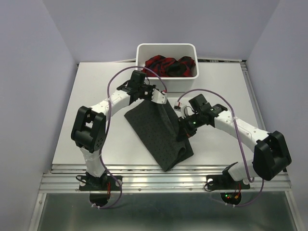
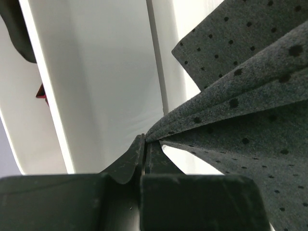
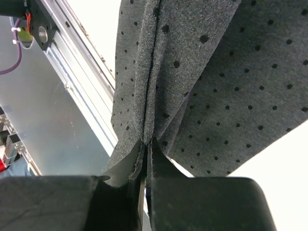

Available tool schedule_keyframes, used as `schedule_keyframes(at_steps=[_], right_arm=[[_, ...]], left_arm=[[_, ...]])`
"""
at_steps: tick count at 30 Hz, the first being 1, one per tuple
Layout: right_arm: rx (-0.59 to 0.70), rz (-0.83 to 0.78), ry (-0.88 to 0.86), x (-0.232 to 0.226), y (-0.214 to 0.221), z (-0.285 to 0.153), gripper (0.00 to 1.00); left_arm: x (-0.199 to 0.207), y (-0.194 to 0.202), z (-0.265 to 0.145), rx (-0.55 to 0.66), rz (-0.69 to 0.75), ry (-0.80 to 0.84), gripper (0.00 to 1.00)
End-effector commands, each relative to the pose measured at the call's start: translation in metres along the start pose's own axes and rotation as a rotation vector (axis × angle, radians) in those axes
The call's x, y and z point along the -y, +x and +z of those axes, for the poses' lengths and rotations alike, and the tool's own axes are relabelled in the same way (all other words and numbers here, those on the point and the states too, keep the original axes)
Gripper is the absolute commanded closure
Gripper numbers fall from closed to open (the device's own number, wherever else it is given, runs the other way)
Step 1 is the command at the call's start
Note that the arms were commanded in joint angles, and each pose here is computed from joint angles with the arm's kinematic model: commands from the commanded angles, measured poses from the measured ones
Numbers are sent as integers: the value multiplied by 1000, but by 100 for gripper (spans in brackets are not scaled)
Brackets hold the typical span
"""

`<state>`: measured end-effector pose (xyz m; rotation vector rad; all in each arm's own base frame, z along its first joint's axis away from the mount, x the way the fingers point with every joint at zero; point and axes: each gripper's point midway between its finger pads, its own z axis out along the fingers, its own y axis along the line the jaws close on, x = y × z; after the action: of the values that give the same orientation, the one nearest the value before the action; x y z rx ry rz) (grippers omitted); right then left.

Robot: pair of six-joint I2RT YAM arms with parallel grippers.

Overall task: Fold and stack the skirts
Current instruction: Fold the skirt

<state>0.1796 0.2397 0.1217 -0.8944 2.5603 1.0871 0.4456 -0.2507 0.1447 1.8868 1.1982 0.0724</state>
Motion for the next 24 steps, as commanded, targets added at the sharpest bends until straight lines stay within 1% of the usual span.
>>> schedule_keyframes(at_steps=[1, 7, 12, 13, 15, 19, 23, 24], right_arm=[[13, 9, -13, 3, -4, -7, 99], [1, 85, 3, 16, -3, -13, 98], [-32, 192, 17, 35, 3, -13, 98], [-27, 233, 33, 40, 2, -14, 98], [-30, 266, 19, 41, 3, -13, 98], [-43, 275, -29, 35, 6, -11, 96], [-51, 301, 5, 42, 11, -8, 95], [-48, 312, 11, 45, 11, -9, 92]], left_arm=[[-40, -9, -2, -12, 21, -93, 100], [-40, -10, 17, -17, -3, -80, 100], [-37, -8, 28, -12, -74, -86, 100], [-40, -9, 29, -5, -73, -100, 100], [-42, -12, 29, 8, -67, -114, 98], [-47, -25, 27, 62, -62, -145, 95], [-54, -42, 33, 86, -55, -160, 93], [-50, -41, 40, 82, -64, -149, 90]])
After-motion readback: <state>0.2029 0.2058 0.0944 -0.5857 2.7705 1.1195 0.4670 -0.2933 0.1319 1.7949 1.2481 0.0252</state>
